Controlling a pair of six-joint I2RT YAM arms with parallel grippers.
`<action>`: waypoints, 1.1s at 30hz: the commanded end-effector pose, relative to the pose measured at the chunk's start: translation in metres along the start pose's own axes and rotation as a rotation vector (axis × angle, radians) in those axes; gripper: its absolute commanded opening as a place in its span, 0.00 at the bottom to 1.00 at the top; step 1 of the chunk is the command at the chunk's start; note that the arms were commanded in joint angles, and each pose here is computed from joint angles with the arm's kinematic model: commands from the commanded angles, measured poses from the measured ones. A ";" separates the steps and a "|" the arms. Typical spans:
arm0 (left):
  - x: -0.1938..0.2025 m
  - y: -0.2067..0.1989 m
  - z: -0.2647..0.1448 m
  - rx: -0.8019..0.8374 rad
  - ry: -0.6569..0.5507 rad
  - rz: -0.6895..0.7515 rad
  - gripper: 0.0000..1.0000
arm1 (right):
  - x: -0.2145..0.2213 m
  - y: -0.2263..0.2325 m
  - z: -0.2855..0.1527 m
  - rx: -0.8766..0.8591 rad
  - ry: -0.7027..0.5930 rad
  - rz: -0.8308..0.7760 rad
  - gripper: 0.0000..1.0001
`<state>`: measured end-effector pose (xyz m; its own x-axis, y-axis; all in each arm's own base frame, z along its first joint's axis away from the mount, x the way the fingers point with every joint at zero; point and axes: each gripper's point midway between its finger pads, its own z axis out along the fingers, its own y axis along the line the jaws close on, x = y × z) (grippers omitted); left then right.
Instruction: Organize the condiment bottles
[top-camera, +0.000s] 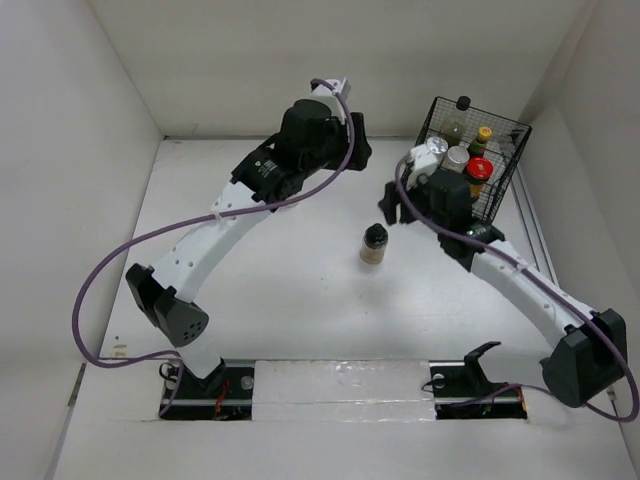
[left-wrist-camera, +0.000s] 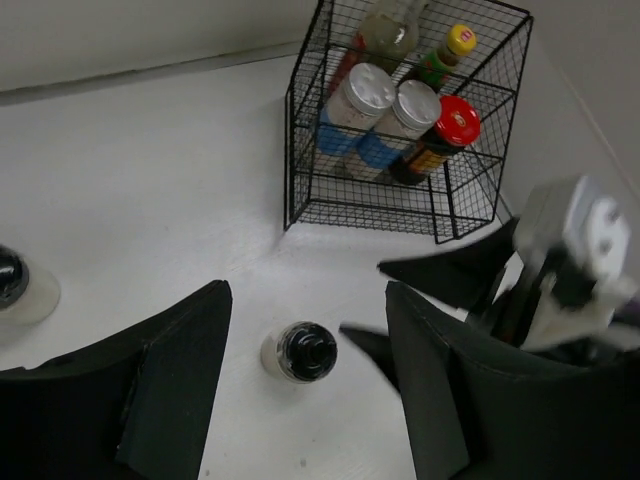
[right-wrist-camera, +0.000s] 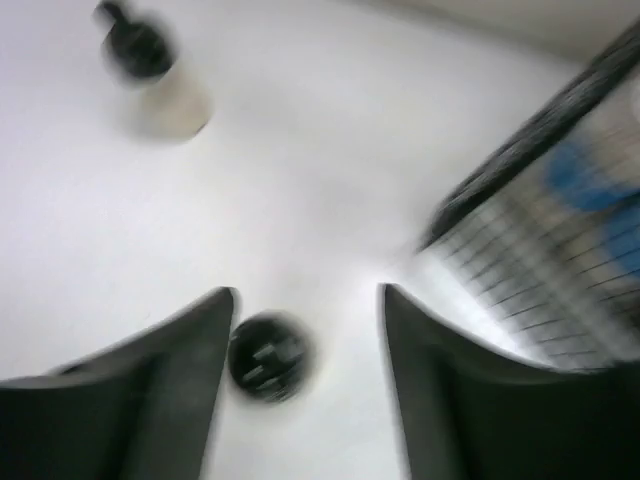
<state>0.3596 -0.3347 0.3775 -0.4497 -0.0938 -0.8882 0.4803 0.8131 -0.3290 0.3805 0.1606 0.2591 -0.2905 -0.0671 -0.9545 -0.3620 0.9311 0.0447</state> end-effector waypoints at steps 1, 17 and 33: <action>-0.028 0.038 -0.021 -0.116 -0.074 -0.138 0.58 | 0.043 0.053 -0.011 -0.162 0.095 -0.011 0.73; 0.018 0.100 -0.026 -0.076 0.019 -0.349 0.61 | 0.079 0.071 0.024 -0.110 0.242 -0.046 0.59; 0.014 0.100 -0.021 -0.073 0.009 -0.328 0.62 | 0.112 0.061 0.028 -0.042 0.322 -0.020 0.16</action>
<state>0.3841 -0.2426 0.3117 -0.6340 -0.3362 -0.6965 0.1995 0.7990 -0.5673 0.3453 0.2209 0.1469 -0.5435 -0.2178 -0.8107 -0.4255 0.9040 0.0424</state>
